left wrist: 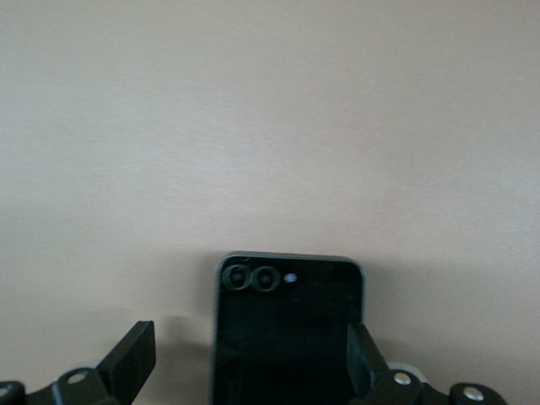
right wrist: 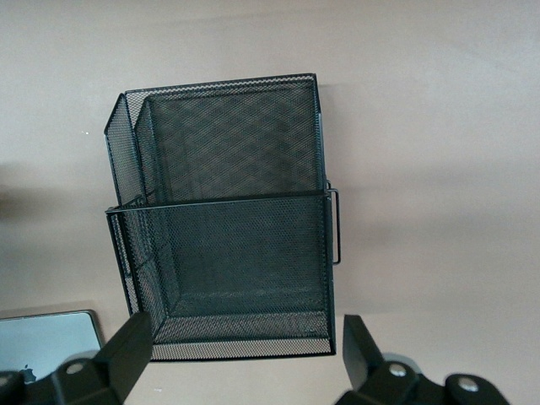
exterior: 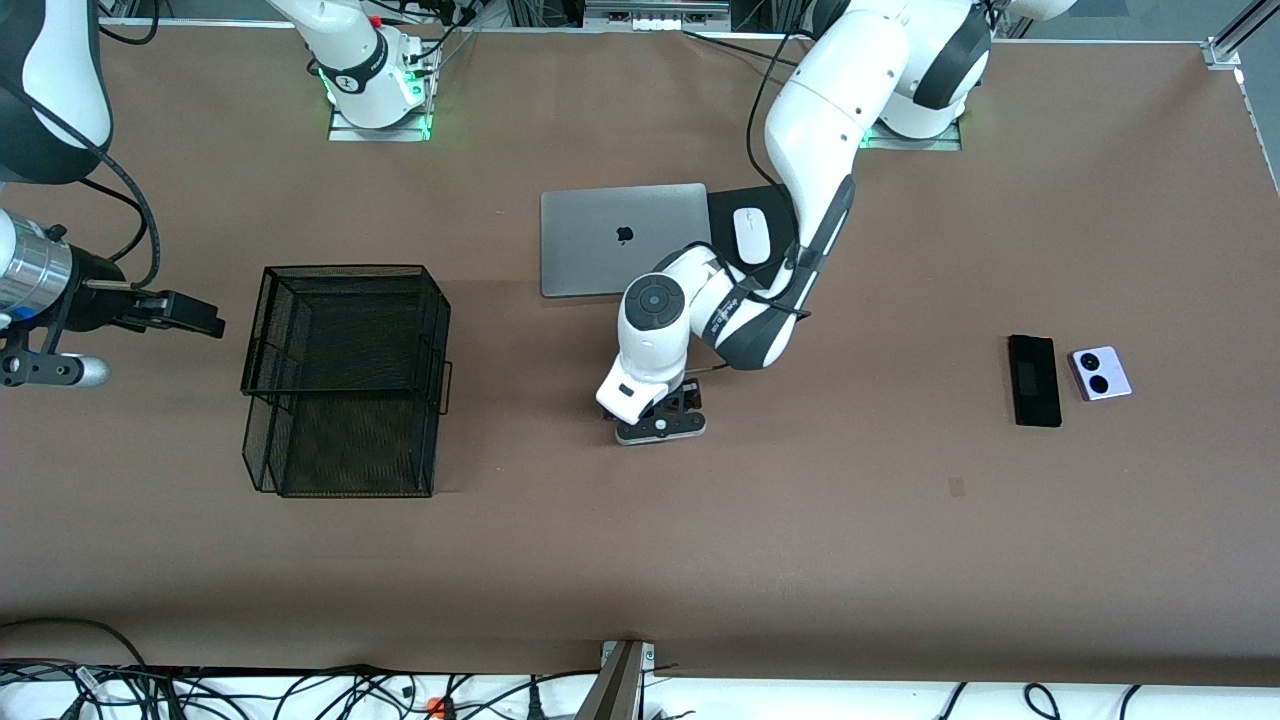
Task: Place phones with both arms
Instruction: 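Set the flip phone down, open the left gripper while the right gripper approaches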
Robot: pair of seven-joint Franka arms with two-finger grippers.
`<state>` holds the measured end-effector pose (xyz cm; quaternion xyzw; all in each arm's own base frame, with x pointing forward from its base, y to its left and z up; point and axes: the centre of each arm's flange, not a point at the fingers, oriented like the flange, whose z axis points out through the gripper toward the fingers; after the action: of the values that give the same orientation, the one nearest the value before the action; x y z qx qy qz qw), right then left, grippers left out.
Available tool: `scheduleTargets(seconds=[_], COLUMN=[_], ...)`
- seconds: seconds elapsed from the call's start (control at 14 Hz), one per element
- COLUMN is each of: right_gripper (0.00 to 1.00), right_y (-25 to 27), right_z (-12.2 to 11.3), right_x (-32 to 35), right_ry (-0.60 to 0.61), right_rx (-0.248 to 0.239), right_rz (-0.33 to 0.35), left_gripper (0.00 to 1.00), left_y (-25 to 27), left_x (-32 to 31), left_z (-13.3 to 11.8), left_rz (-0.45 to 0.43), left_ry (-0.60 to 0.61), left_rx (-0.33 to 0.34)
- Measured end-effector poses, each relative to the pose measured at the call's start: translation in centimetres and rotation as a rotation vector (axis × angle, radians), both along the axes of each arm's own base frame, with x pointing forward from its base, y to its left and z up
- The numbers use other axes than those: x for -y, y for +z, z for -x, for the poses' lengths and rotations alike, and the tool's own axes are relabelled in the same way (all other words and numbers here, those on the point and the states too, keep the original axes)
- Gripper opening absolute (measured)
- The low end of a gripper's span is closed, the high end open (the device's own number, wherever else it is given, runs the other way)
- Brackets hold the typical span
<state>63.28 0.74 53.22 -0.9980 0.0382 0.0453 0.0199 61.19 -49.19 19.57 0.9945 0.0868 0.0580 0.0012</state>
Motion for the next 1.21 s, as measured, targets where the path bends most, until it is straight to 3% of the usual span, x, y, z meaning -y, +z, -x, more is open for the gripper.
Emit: scheduleTargets(seconds=[0.36,0.57,0.78,0.93,1.0,1.21], right_gripper=[1.0,1.0,1.0,1.0,1.0,1.0], right_y=[0.0,-0.2,-0.9,-1.8,-2.5,-6.0], right_z=[0.0,0.1,0.7,1.2,1.2,0.6], right_x=[0.3,-0.6,-6.4,-11.4,-13.8,-22.5], right_ry=[-0.001,0.013,0.08,0.083,0.086,0.087], right_rx=[0.0,-0.009,-0.044,-0.057,-0.052,0.036], right_rz=[0.0,-0.002,0.001,0.012,0.015,0.0], left_gripper=[1.0,1.0,1.0,1.0,1.0,1.0], left_y=[8.8,12.4,13.7,14.4,14.7,15.7], left_x=[-6.1,-12.3,-19.1,-24.0,-26.4,-33.8], left_z=[-3.0,-4.3,-5.6,-6.3,-6.4,-6.5], left_rz=[-0.085,-0.153,-0.178,-0.207,-0.224,-0.228], left_ry=[-0.04,-0.15,-0.269,-0.349,-0.388,-0.47], left_rx=[-0.096,-0.23,-0.354,-0.391,-0.409,-0.461])
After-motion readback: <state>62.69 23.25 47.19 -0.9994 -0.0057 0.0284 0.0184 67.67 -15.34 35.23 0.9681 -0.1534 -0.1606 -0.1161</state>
